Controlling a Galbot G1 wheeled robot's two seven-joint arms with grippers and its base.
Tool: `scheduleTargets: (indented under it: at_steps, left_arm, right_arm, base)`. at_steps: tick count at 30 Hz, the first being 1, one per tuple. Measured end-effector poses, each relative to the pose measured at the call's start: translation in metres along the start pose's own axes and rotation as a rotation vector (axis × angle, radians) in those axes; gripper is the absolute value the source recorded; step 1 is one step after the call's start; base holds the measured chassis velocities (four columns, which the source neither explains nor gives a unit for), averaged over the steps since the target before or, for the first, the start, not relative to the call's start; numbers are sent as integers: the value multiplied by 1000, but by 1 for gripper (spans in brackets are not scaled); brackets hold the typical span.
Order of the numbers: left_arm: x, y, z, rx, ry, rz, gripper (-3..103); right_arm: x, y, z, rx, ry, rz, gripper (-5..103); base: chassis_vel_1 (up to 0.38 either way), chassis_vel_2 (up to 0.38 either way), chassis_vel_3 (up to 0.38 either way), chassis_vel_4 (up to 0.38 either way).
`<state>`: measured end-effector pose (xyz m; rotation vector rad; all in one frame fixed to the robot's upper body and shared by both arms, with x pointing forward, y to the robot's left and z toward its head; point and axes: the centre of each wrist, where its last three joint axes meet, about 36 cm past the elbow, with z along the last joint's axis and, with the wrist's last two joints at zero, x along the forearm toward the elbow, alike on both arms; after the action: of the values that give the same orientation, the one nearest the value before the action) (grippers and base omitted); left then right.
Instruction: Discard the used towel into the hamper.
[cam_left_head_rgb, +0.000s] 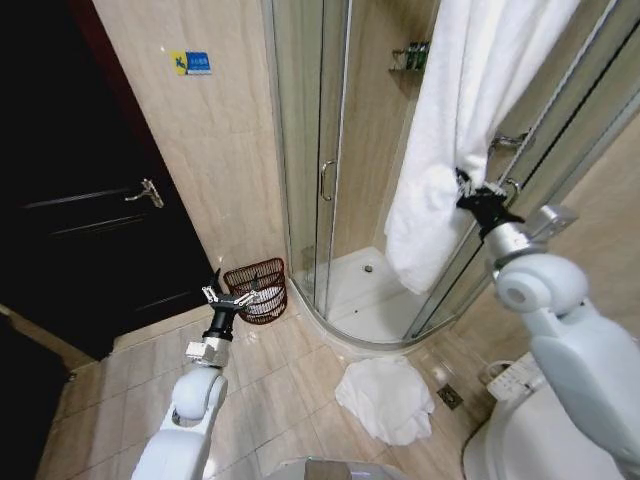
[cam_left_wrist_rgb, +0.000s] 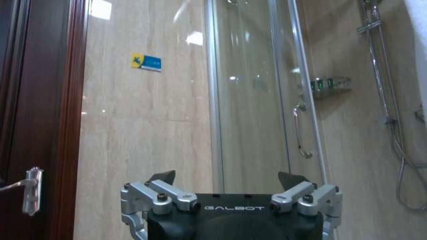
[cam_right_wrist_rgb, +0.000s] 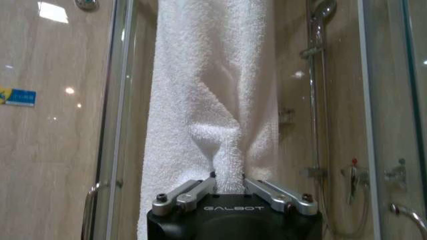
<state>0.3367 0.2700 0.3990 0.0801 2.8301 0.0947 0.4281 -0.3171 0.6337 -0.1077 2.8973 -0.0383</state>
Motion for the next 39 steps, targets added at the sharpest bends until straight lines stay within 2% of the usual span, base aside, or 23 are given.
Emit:
scheduleTargets:
  at_steps: [7, 10, 29, 34, 39]
  left_arm:
    - [2, 0, 1, 2, -3, -1, 100]
    - [1, 1, 0, 0, -8, -1, 100]
    - [2, 1, 4, 6, -16, -8, 100]
    - [3, 0, 3, 11, -18, -9, 100]
    - [4, 1, 3, 17, -23, -9, 100]
  right_arm:
    - [19, 12, 29, -5, 28, 0, 3]
    - [26, 21, 45, -43, 29, 17, 3]
    - [81, 63, 108, -130, 102, 72, 3]
    - [94, 72, 118, -124, 109, 98, 3]
    - [128, 93, 120, -102, 73, 133, 3]
  base:
    - [0, 0, 0, 0]
    - [0, 0, 0, 0]
    - [0, 0, 0, 0]
    - [0, 0, 0, 0]
    - [0, 0, 0, 0]
